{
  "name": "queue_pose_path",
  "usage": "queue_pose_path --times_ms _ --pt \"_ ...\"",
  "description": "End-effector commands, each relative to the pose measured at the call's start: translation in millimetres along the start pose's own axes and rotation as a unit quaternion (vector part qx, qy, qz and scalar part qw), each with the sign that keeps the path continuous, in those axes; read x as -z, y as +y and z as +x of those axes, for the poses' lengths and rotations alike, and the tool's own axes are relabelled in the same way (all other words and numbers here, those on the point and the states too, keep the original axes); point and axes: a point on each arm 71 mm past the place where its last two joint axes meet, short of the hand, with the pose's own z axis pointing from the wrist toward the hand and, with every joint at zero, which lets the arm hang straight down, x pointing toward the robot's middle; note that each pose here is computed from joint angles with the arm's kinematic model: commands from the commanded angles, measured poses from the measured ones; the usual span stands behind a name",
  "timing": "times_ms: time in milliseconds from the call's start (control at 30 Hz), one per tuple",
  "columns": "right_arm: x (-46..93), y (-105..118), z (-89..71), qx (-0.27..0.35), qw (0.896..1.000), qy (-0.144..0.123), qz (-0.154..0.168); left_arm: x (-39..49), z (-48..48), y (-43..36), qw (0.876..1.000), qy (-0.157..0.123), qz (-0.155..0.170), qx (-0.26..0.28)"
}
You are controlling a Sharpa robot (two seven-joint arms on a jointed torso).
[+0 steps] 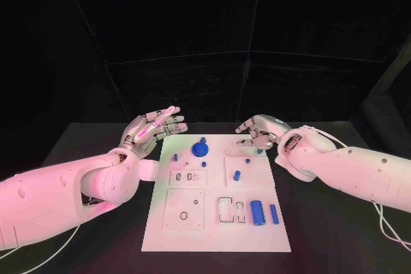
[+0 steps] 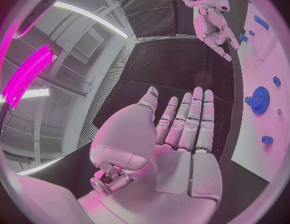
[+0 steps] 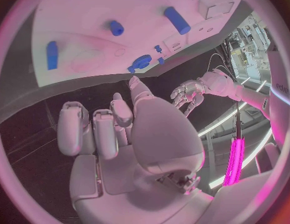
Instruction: Assemble the parts on the task board
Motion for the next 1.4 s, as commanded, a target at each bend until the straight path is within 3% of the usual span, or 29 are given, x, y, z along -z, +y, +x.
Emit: queue_pose_path --times_ms 33,200,433,600,967,1400 --pt "7.9 -11.2 -5.5 -0.076 0.997 0.017 -0.014 -0.7 -0.6 -2.0 1.0 0.003 0.008 0.001" --pt "18.0 -36.3 -14.9 -0.08 0.997 0.017 0.003 -1.2 -1.4 -2.0 1.0 0.002 0.008 0.0" --pt "16.2 -55.9 -17.6 -0.076 0.997 0.018 0.019 -2.3 -1.3 -1.4 1.0 0.003 0.009 0.001" --pt "16.0 -66.0 -11.3 -0.075 0.996 0.025 0.03 -2.9 -1.2 -1.0 1.0 0.003 0.008 0.0" --pt "16.6 -73.6 4.5 -0.069 0.996 0.048 0.039 -4.0 -1.3 -0.2 1.0 0.003 0.007 0.0" --pt "17.4 -77.3 7.7 -0.067 0.995 0.051 0.046 -4.3 -2.2 -0.1 1.0 0.002 0.007 0.0"
